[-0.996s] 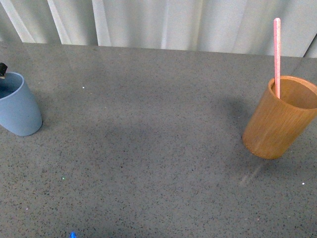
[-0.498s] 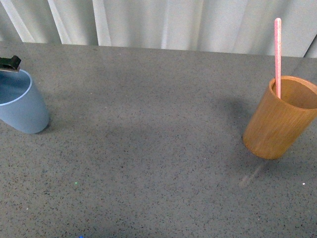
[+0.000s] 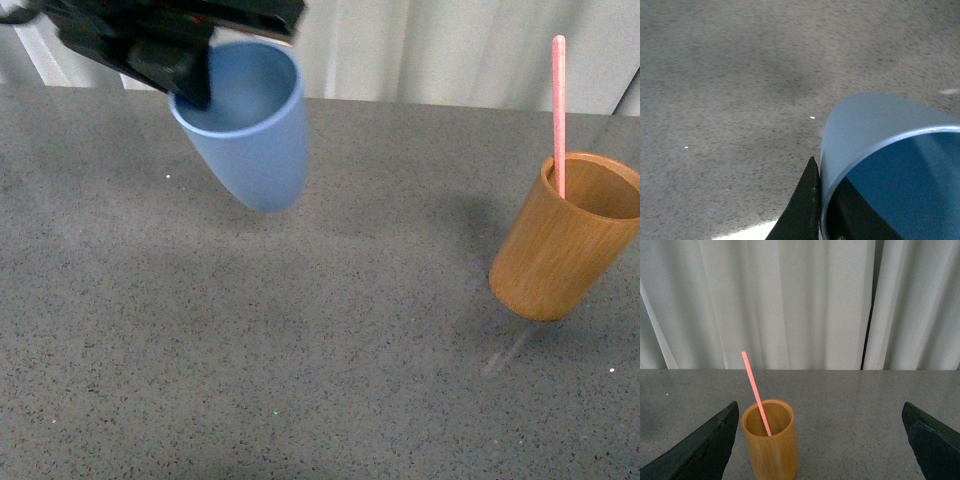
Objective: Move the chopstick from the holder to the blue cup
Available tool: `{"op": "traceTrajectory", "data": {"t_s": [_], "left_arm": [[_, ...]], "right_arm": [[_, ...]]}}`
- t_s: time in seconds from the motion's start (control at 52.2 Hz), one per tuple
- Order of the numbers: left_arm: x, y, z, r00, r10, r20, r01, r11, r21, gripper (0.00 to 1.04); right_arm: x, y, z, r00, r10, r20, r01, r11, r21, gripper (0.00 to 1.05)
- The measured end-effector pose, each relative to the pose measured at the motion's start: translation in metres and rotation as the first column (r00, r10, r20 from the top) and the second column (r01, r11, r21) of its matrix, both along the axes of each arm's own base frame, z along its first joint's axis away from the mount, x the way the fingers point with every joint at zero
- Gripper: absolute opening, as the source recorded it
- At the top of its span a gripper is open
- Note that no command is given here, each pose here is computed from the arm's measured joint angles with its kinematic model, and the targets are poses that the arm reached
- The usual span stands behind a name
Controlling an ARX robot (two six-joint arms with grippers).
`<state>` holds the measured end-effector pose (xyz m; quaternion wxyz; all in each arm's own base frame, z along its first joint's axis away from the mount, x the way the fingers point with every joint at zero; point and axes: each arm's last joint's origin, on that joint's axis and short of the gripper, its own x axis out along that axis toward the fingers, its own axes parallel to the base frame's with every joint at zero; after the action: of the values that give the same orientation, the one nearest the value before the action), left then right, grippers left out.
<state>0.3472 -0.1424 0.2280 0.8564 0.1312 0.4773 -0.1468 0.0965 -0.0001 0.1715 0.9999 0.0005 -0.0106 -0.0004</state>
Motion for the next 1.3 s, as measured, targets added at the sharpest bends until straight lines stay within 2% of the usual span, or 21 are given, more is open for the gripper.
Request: {"op": "traceTrajectory", "data": {"t_s": [0.134,0.345,0.823,0.996,1.302], "left_arm": [[-0.009,-0.026,-0.019,0.998,-0.048,-0.032,0.049,0.999,0.008,0.03],[-0.017,-0.050,-0.050,0.993,-0.077,-0.089,0.079,0.997,0.022,0.03],[-0.017,-0.069,-0.085,0.989,-0.074,-0.126,0.083,0.995,0.064,0.03],[-0.017,-0.071,-0.086,0.990,-0.067,-0.125,0.075,0.995,0.064,0.04],[-0.012,-0.072,-0.076,0.990,-0.045,-0.131,0.049,0.998,0.035,0.45]], "right_arm": [[0.000,0.000,0.000,1.000,0.000,0.000,0.000,1.000,0.000,0.95],[0.000,0.000,0.000,1.000,0.000,0.000,0.000,1.000,0.000,0.95],[0.000,0.000,0.000,1.000,0.000,0.000,0.000,1.000,0.000,0.95],[0.000,0.000,0.000,1.000,0.000,0.000,0.000,1.000,0.000,0.95],[0.000,0.000,0.000,1.000,0.000,0.000,0.000,1.000,0.000,0.95]]}}
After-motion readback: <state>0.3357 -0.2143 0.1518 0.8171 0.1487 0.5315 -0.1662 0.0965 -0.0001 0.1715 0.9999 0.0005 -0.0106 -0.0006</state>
